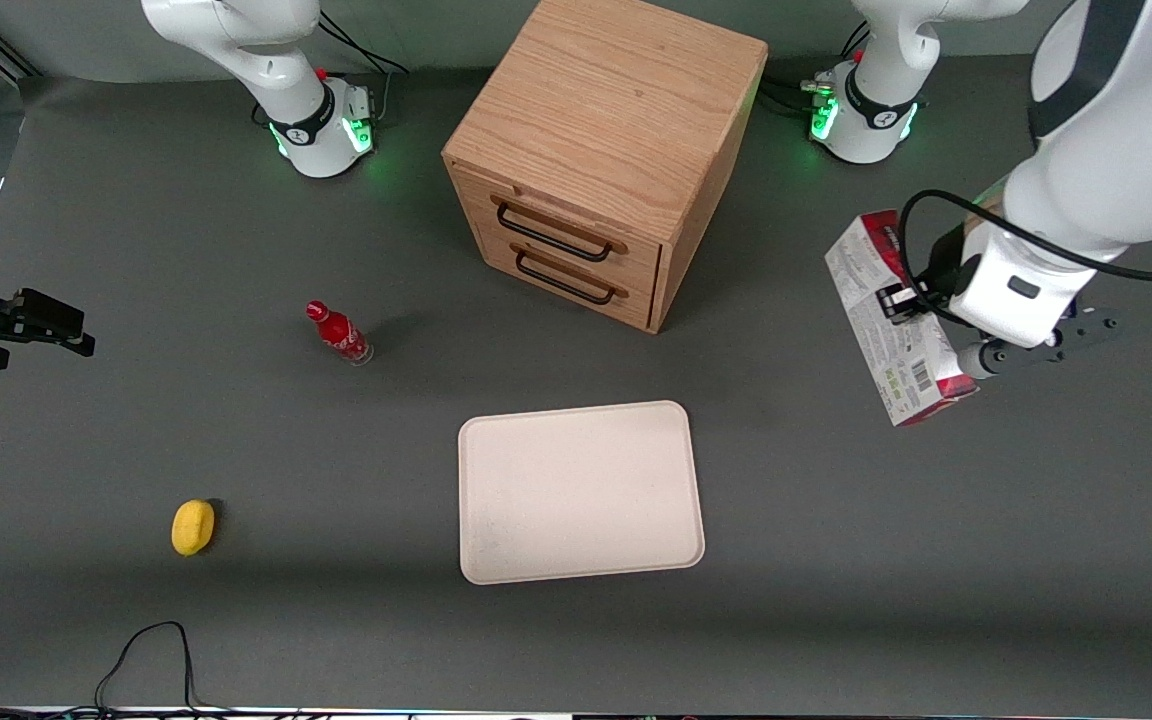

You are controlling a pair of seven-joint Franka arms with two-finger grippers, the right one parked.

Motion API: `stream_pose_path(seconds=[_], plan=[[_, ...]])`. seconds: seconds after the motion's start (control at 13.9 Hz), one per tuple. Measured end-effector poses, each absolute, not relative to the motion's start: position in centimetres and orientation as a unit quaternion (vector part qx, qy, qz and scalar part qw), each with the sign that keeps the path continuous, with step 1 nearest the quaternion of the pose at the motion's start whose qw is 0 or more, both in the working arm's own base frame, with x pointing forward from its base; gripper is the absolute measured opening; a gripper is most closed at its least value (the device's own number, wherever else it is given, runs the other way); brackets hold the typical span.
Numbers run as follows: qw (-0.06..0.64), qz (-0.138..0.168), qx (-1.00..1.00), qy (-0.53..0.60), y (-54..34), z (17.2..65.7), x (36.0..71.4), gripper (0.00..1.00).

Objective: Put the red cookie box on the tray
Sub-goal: 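Lift the cookie box with the left gripper and swing it toward the tray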

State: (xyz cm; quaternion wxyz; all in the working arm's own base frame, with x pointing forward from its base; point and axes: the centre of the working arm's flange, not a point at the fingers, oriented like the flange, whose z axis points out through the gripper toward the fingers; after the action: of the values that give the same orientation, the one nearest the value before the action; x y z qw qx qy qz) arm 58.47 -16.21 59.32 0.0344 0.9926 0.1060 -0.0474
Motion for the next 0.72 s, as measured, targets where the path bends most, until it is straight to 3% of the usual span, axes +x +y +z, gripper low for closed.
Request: stream_pose_path(seconds=[0.36,0.58,0.72], plan=[[0.045,-0.058,0.996,0.05,-16.1,58.4,61.1,0.03],[0.054,-0.065,0.996,0.023,-20.2,54.6,63.7,0.03],[0.062,-0.053,0.997,0.014,-23.9,50.8,65.8,0.03]])
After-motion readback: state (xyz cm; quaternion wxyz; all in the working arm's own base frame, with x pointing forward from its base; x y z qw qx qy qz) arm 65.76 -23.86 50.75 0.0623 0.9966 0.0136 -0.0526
